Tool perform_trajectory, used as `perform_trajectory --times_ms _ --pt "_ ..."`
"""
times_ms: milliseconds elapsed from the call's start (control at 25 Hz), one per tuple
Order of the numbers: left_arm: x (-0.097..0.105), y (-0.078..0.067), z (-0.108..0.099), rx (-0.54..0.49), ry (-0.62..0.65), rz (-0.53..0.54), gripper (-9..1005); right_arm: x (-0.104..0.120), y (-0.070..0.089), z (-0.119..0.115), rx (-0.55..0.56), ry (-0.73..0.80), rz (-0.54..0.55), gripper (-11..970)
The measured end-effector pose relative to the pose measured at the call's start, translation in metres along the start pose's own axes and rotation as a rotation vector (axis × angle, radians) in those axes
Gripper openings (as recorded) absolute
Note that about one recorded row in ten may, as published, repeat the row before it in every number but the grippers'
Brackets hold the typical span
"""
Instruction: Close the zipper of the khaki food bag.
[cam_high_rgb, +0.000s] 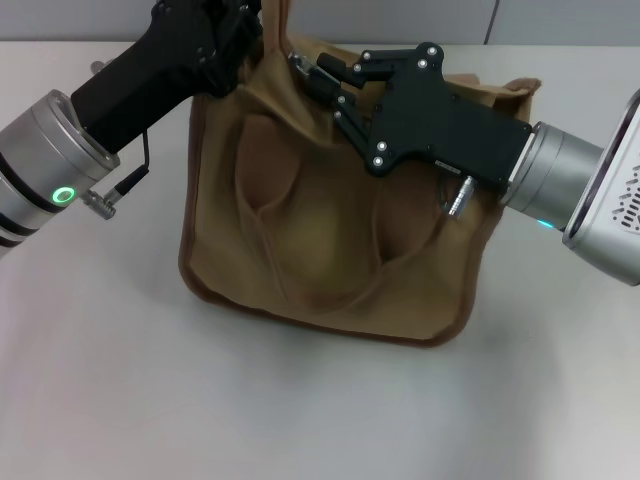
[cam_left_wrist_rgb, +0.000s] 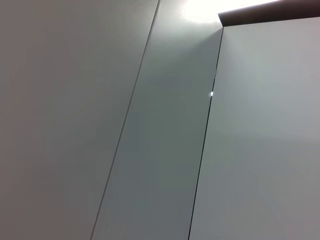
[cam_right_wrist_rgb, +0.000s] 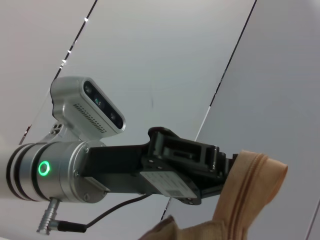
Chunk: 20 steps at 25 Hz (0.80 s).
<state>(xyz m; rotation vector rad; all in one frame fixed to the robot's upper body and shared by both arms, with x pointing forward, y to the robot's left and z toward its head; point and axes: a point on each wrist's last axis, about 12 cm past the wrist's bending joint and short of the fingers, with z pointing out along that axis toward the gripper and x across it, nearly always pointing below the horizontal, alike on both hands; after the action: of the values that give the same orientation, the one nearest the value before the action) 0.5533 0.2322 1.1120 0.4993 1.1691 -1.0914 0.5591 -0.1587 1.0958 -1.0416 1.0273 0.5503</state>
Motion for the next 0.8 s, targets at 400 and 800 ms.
perform_trajectory --times_ms 400,800 --pt "0.0 0.001 -0.003 -0.012 -0.005 0.0 55 0.004 -0.003 -0.009 0.046 0.019 0.027 83" --pt "-0.001 0.001 -0.001 -0.006 -0.007 0.0 56 0.002 -0.005 -0.006 0.043 0.01 0.029 27"
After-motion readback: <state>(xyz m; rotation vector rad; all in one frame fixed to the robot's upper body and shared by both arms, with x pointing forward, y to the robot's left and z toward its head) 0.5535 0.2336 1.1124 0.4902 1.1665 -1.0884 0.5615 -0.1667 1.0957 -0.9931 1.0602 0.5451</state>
